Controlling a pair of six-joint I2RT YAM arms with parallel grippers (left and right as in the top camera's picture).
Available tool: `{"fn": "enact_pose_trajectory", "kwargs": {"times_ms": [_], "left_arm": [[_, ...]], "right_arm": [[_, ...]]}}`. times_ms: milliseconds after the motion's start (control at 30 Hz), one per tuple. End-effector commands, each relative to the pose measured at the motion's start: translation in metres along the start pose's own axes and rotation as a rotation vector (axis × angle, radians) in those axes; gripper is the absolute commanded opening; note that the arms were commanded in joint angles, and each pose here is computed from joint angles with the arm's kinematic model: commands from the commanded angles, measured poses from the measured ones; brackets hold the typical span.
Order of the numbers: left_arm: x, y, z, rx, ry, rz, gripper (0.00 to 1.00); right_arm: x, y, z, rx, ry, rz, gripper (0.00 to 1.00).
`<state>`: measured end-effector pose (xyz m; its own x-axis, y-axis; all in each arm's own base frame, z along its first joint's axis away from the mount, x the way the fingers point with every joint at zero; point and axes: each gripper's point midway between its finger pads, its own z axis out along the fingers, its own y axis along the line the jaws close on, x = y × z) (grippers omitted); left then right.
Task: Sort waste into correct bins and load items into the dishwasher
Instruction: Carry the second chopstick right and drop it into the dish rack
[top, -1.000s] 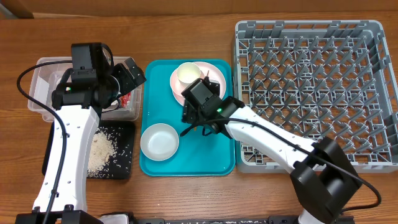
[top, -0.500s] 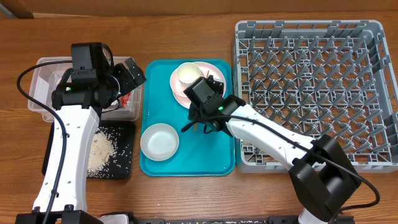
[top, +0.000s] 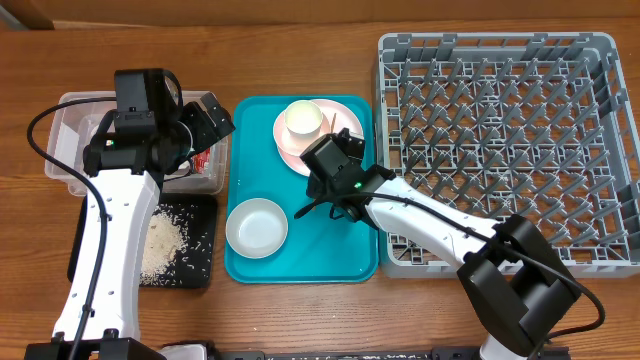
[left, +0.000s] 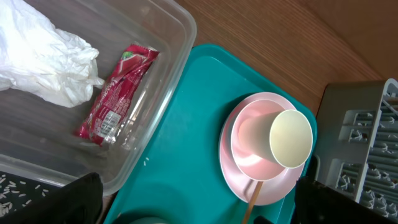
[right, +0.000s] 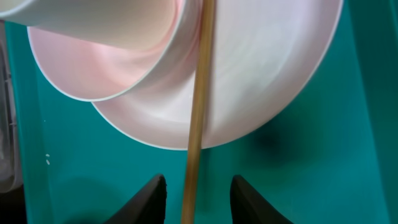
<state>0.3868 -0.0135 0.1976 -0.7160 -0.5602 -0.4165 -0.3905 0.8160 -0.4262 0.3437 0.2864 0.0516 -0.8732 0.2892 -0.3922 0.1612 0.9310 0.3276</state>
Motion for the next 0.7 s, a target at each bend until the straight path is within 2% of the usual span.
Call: {"fn": "enact_pose_trajectory", "kwargs": {"times_ms": [0,300,433,667], "left_arm": [[-0.005,-0.006,-0.007,0.023,-0.016,0.01,1.0],[-0.005,-0.006,-0.007,0.023,-0.017,0.01,1.0],[-0.005,-0.006,-0.007,0.023,-0.017,0.01,1.0],[-0.005,-0.006,-0.007,0.023,-0.017,0.01,1.0]], "right_arm": [[0.001,-0.003,0.007,0.012,-0.008,0.007,0.32],[0.013,-0.001,0.031,-0.008,0.037,0.006,0.3],[0.013,0.0,0.031,-0.009,0.037,0.006,0.19],[0.011,0.0,0.03,-0.012,0.034,0.008,0.15]]}}
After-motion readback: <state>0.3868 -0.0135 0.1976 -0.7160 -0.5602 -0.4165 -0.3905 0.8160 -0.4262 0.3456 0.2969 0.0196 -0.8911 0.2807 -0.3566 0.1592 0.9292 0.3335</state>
